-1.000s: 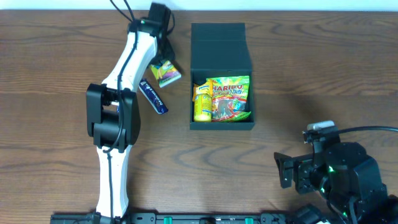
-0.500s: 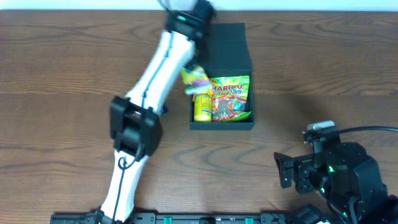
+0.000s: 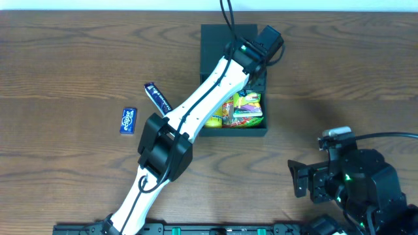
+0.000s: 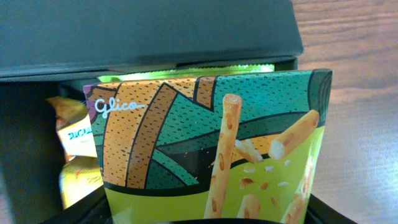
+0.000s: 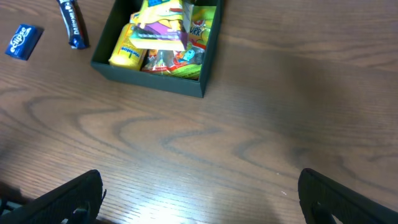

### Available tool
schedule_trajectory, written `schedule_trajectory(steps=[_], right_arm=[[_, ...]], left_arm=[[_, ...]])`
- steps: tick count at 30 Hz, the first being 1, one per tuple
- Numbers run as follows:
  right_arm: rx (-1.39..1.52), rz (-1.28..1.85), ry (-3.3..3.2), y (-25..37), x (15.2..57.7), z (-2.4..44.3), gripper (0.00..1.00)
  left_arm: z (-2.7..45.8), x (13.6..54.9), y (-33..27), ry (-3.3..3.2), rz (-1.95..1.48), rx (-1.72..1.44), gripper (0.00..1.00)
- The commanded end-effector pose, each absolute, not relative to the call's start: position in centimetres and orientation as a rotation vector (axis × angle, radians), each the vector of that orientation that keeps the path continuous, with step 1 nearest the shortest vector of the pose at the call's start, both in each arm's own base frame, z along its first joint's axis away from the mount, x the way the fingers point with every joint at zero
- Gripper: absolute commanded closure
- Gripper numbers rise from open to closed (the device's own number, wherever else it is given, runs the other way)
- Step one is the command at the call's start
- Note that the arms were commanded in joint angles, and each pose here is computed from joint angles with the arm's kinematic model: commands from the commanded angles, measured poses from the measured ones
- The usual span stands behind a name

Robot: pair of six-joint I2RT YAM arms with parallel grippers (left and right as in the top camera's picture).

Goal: Pack container
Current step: 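Lower the Pretz box into the black box and release it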

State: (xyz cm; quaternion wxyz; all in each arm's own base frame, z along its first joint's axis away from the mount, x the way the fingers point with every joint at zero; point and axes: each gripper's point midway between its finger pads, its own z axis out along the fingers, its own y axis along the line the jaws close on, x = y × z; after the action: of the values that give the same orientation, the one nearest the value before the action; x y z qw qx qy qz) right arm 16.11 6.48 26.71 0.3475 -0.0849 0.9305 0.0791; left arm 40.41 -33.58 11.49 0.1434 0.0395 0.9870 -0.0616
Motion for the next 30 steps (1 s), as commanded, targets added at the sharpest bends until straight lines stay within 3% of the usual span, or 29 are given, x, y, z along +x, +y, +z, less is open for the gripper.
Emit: schedule_trajectory(steps=[1, 26, 30], right_arm=[[-0.214, 0.192, 2.404, 6.2, 16.2, 27.0, 0.01], [-0.214, 0.192, 2.404, 6.2, 16.2, 27.0, 0.01], [-0.214, 0.192, 2.404, 6.2, 16.2, 27.0, 0.01]], left_arm=[[9.8, 40.4, -33.2, 2.874, -0.166, 0.019, 0.32], [5.5, 39.0, -35.2, 2.92, -0.161, 0.077, 0.29], [5.5, 38.9, -35.3, 2.917, -0.16, 0.109, 0.25]])
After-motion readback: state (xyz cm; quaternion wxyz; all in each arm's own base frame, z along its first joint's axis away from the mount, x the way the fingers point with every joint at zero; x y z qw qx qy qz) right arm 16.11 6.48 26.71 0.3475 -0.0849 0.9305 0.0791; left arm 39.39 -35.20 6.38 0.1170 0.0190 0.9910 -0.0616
